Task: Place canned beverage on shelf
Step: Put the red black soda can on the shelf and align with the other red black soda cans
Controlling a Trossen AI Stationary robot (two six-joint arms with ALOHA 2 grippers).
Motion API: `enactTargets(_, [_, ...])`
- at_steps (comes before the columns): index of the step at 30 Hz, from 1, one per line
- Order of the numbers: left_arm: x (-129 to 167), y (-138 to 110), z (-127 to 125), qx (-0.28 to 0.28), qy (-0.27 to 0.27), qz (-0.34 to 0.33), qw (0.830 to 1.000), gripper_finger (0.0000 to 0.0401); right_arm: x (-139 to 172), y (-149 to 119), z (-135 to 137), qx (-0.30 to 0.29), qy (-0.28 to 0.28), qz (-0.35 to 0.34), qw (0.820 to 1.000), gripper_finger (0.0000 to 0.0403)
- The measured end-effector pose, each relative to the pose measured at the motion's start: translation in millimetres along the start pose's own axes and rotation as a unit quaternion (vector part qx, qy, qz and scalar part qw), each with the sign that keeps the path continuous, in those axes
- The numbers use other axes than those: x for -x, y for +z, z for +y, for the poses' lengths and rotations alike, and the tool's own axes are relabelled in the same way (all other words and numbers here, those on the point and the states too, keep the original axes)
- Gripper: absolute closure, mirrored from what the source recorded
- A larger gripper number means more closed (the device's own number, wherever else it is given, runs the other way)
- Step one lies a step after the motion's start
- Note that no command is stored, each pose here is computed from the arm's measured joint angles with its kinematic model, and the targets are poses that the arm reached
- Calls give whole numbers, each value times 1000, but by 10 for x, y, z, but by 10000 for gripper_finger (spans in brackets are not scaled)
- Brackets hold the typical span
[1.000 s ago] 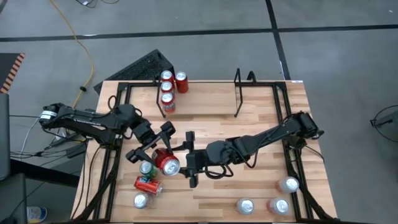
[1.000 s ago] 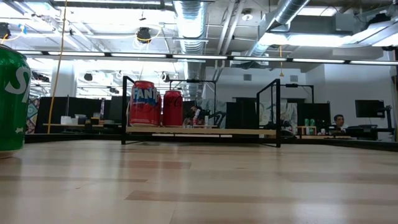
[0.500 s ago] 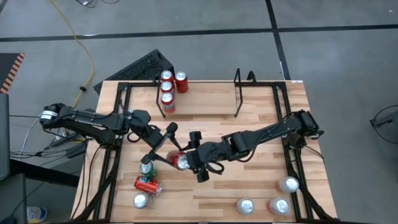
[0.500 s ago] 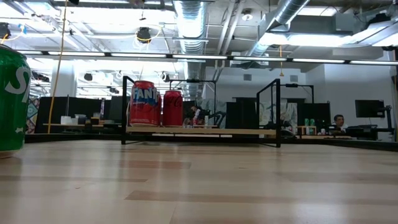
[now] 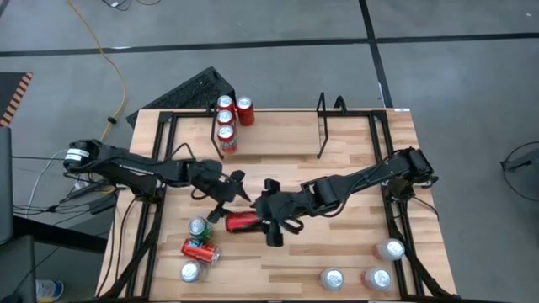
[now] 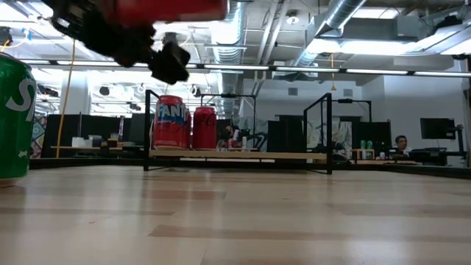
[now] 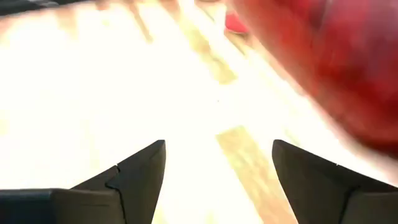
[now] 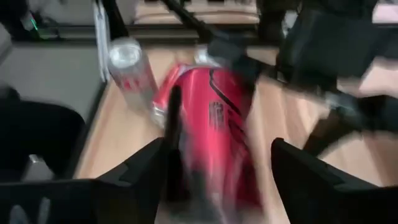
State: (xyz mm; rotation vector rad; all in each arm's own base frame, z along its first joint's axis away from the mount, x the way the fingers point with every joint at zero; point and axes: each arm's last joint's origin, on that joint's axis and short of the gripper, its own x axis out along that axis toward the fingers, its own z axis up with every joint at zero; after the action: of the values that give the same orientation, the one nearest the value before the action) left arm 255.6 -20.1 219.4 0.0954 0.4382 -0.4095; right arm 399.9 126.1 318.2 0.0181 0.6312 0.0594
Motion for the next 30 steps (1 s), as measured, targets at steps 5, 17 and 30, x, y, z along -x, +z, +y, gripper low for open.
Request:
enactTargets(5, [-155,-100,17,5,6,7,1000,125,-113,-98,16,19,-1,21,1000,139])
enactTargets(17, [-187,-191,51,31,32,52,998,124,-142,-201,73,61,30,66,995,138])
enactTargets(30, [-179,-226,36,84,32,69,994,124,-254,-609,222,158,61,221,961,138])
